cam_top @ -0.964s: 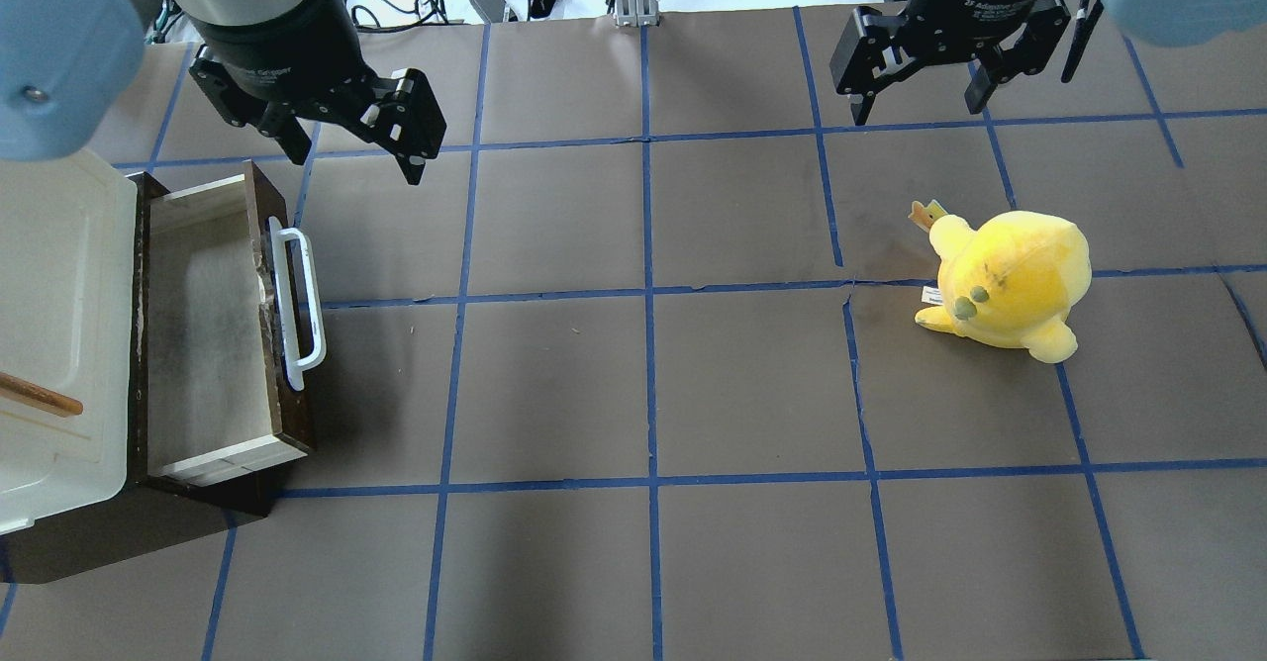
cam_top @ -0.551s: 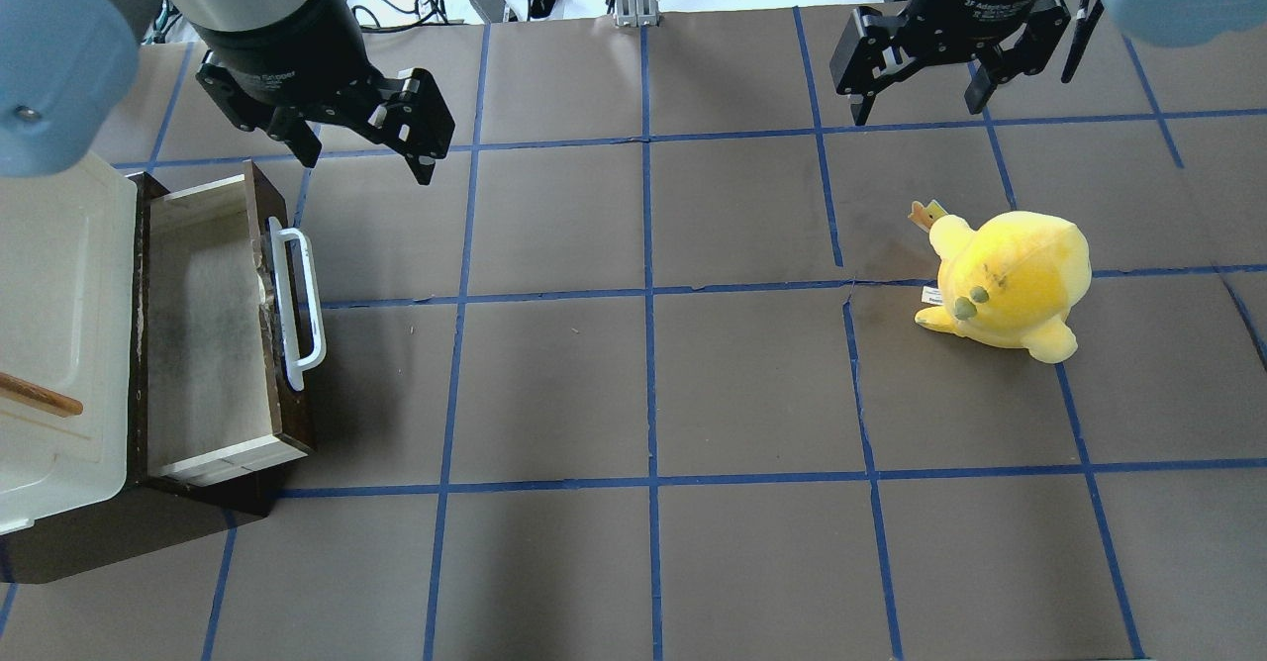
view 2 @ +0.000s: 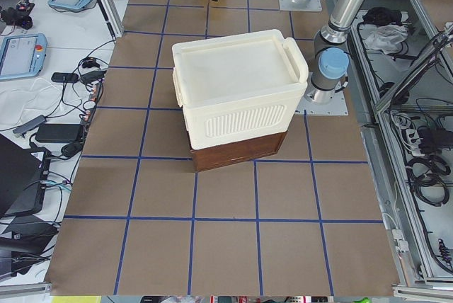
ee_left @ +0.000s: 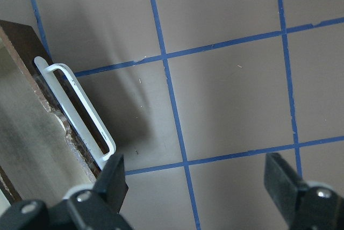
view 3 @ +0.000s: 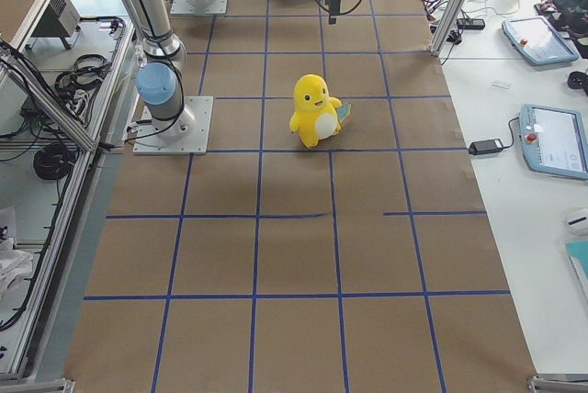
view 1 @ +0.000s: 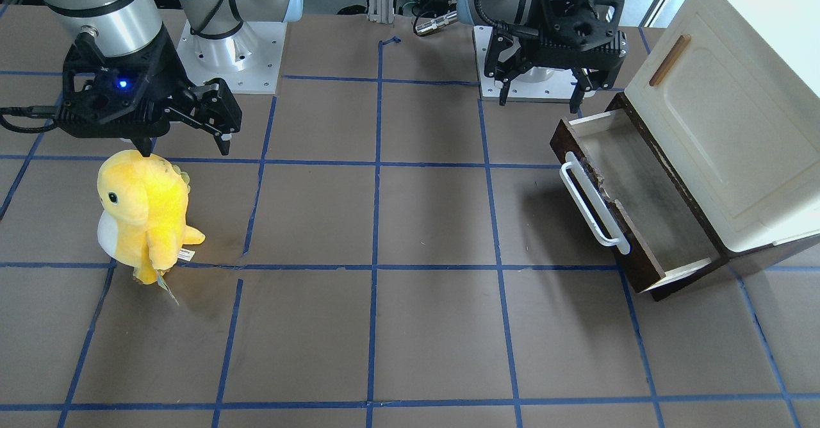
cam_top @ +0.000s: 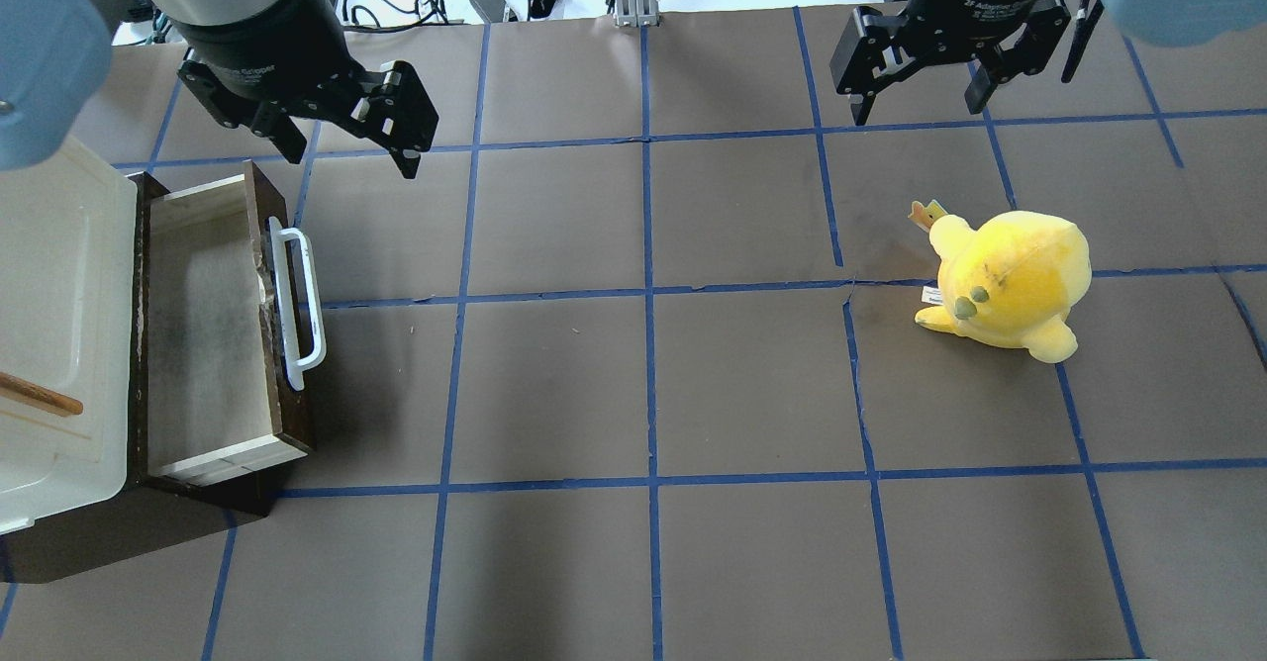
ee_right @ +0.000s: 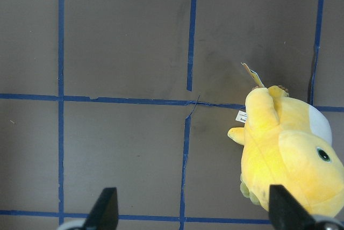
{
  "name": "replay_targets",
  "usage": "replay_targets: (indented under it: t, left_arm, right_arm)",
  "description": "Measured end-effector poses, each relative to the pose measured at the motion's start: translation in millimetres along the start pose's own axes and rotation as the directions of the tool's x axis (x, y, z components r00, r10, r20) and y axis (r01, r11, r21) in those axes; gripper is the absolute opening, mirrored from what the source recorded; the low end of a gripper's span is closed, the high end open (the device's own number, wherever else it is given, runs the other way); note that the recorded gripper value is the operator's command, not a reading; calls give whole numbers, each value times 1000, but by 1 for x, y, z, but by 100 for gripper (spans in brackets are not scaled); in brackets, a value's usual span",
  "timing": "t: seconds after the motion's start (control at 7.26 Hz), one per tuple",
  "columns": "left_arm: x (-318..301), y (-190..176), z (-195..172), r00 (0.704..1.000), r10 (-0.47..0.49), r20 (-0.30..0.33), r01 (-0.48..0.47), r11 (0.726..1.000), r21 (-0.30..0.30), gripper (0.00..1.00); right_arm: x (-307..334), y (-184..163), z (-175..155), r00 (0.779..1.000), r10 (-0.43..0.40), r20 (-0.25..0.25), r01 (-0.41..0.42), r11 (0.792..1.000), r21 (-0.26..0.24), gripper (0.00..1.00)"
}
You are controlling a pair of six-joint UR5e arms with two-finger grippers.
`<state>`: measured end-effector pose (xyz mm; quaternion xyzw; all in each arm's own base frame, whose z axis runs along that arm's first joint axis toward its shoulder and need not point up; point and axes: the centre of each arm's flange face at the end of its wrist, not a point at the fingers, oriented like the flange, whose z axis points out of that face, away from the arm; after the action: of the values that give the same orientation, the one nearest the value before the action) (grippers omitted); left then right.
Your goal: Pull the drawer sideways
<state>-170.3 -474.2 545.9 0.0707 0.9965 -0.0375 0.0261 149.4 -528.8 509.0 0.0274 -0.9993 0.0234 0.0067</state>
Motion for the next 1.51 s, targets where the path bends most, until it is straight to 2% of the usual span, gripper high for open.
replay_targets:
  t: [0.28, 0.69, 1.51]
  left_arm:
    - [-25, 1, -6, 997, -72, -20, 72, 997, 13, 92]
    - [-30, 5, -12, 981, -193, -28, 193, 981, 22, 92]
    - [-30, 7, -10, 978, -206, -25, 207, 978, 17, 96]
  right_arm:
    - [0, 0, 0, 1000, -1, 0, 1, 1000, 0, 100]
    - [0, 0, 0, 1000, -1, 0, 1, 1000, 0, 100]
    - [0, 0, 0, 1000, 0, 0, 0, 1000, 0, 100]
